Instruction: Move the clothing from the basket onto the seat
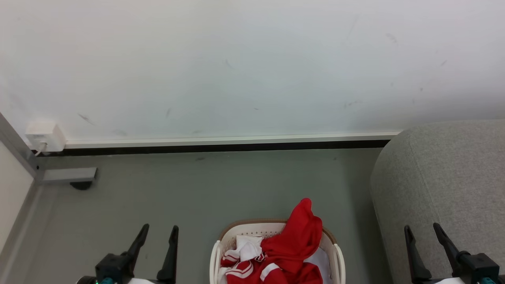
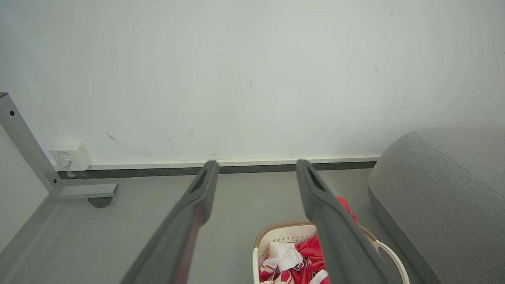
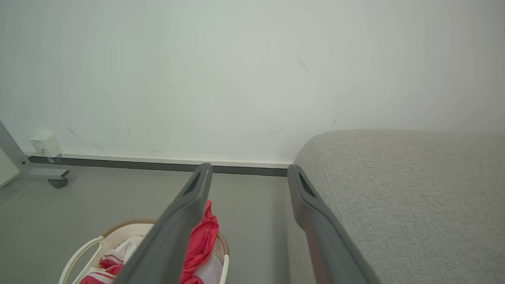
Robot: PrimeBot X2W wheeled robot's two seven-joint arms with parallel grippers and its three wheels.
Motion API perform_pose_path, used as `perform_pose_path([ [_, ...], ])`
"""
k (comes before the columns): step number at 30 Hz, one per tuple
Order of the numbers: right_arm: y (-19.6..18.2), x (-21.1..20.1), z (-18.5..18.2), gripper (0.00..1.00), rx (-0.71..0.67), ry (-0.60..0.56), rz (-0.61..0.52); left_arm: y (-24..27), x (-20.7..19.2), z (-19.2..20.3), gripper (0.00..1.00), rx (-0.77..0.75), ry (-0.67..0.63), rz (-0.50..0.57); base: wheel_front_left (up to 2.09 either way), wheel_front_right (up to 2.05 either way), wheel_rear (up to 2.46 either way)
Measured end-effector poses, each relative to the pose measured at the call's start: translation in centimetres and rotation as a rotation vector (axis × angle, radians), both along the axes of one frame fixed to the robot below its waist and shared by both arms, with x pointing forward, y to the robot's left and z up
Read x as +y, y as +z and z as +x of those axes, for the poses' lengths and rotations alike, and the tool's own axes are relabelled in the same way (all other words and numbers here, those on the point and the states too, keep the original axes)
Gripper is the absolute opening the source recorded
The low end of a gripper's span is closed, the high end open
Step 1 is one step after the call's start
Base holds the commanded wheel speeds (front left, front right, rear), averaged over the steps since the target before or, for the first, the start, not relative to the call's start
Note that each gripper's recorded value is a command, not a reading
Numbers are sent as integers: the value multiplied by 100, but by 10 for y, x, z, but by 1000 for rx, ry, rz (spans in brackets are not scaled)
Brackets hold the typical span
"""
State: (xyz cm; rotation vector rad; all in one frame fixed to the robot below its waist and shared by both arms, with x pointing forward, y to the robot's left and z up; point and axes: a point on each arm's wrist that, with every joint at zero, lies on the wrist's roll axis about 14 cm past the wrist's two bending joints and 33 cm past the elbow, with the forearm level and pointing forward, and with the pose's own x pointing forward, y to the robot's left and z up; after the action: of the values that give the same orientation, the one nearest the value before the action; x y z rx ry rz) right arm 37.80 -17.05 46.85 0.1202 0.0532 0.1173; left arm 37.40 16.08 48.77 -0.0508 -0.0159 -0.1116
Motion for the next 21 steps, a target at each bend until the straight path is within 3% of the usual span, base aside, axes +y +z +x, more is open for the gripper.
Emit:
perform_pose_path([
  [13, -1, -3, 1, 100, 2, -12, 13, -6, -7, 6, 100, 16, -21, -3, 0, 0, 0],
  [21, 8, -10, 19, 100, -31, -37, 22, -9, -32, 34, 100, 20, -95, -8, 0, 0, 0],
])
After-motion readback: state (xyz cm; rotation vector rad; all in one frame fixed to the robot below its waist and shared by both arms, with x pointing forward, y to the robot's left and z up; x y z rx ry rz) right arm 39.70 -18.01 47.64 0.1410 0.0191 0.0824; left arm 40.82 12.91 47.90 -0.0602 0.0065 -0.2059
